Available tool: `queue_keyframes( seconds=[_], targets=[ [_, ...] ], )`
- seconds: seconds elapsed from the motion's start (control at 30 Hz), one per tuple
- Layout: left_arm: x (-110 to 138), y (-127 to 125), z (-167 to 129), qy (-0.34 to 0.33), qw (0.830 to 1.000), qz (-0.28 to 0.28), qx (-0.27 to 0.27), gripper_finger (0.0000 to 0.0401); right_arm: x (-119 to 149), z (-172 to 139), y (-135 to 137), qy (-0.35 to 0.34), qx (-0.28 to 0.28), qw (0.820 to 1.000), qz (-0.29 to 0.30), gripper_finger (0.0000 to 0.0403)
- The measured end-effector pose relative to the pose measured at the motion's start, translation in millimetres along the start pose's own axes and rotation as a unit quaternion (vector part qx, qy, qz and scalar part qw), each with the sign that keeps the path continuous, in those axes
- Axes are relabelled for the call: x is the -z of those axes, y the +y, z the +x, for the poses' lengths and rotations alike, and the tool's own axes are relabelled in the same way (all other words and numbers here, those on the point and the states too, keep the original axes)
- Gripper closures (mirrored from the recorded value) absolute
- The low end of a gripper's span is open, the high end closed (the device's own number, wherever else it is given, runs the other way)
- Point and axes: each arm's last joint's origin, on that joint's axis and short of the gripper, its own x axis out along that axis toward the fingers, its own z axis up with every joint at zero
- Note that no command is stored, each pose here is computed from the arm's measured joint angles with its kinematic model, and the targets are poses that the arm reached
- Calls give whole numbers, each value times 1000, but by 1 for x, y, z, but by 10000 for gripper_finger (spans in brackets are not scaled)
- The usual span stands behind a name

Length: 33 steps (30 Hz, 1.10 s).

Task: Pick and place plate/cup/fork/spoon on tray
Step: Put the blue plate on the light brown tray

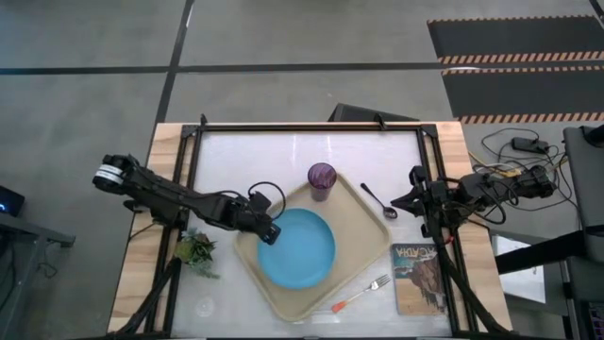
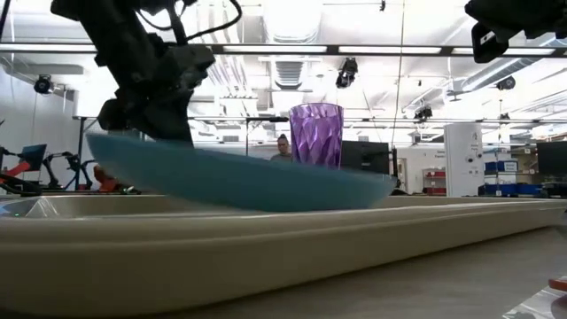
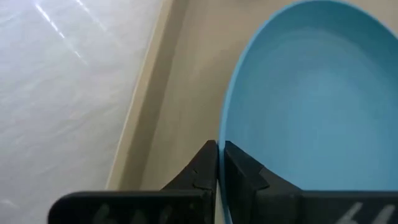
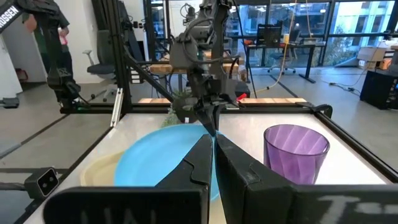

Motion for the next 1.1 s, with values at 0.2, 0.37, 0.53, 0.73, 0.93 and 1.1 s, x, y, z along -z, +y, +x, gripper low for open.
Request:
queue_keyframes(
  seconds=[0.2, 0.37, 0.53, 0.73, 0.93, 1.1],
  targets=[
    [3, 0, 8, 8, 1000, 6, -12, 401, 0, 0, 0, 2, 0, 1000, 0, 394],
    [4, 0, 10, 10, 1000, 7, -16, 401, 0, 0, 0, 2, 0, 1000, 0, 394],
    [4, 0, 10, 11, 1000, 8, -16, 380, 0, 0, 0, 2, 0, 1000, -4, 394],
    [4, 0, 10, 11, 1000, 9, -17, 341, -7, -2, 0, -11, 4, 1000, -17, 394],
    [3, -2, 9, 9, 1000, 8, -13, 324, -18, -5, 0, -28, 4, 999, -29, 394],
    [-4, -29, 2, -64, 994, -9, 91, 324, -28, -8, -1, -50, 6, 997, -54, 394]
  ],
)
